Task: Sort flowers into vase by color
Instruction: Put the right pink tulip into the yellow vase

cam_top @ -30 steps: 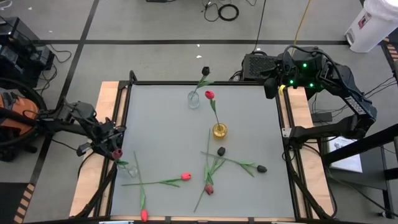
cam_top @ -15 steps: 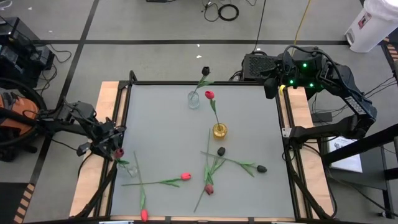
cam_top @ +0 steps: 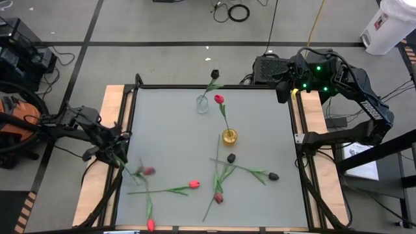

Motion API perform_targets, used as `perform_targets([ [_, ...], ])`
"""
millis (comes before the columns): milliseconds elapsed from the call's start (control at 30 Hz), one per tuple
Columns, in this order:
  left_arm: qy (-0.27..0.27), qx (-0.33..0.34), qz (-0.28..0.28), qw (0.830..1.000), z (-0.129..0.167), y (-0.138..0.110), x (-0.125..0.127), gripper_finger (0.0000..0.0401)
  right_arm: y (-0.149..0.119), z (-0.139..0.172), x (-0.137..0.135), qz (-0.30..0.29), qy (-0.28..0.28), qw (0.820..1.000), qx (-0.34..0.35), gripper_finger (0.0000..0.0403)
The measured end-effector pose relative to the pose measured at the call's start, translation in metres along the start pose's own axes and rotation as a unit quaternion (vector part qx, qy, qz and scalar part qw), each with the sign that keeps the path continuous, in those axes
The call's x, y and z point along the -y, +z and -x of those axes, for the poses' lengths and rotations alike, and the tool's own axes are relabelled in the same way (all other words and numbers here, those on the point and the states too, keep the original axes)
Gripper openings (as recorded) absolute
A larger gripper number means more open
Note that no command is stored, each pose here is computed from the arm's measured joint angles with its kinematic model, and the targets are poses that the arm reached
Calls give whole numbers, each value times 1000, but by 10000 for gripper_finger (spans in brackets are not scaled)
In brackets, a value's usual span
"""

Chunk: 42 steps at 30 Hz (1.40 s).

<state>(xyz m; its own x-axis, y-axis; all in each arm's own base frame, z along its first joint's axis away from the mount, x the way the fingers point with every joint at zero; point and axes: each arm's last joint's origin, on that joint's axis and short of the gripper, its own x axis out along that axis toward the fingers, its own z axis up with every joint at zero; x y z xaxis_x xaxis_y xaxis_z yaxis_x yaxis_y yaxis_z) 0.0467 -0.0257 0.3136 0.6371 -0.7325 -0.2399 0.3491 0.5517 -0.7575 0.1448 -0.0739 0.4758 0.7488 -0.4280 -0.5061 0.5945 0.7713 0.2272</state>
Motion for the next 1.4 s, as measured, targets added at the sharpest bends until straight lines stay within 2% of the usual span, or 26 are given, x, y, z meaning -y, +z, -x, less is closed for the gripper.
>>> perform_targets([
  [167, -1, 1, 27, 1000, 0, 0, 0, 206, 0, 0, 0, 0, 0, 1000, 0, 187],
  [300, -9, 9, 27, 1000, 0, 2, 2, 206, 0, 0, 0, 0, 0, 1000, 0, 187],
  [600, -68, 53, 11, 996, 2, 14, 14, 206, 0, 0, 0, 0, 0, 1000, 0, 187],
  [1100, -105, 18, 14, 994, 2, 13, 17, 206, 0, 0, 0, 0, 0, 1000, 0, 187],
  [1400, -114, 21, -37, 993, 2, 13, 18, 206, 0, 0, 0, 0, 0, 1000, 0, 187],
])
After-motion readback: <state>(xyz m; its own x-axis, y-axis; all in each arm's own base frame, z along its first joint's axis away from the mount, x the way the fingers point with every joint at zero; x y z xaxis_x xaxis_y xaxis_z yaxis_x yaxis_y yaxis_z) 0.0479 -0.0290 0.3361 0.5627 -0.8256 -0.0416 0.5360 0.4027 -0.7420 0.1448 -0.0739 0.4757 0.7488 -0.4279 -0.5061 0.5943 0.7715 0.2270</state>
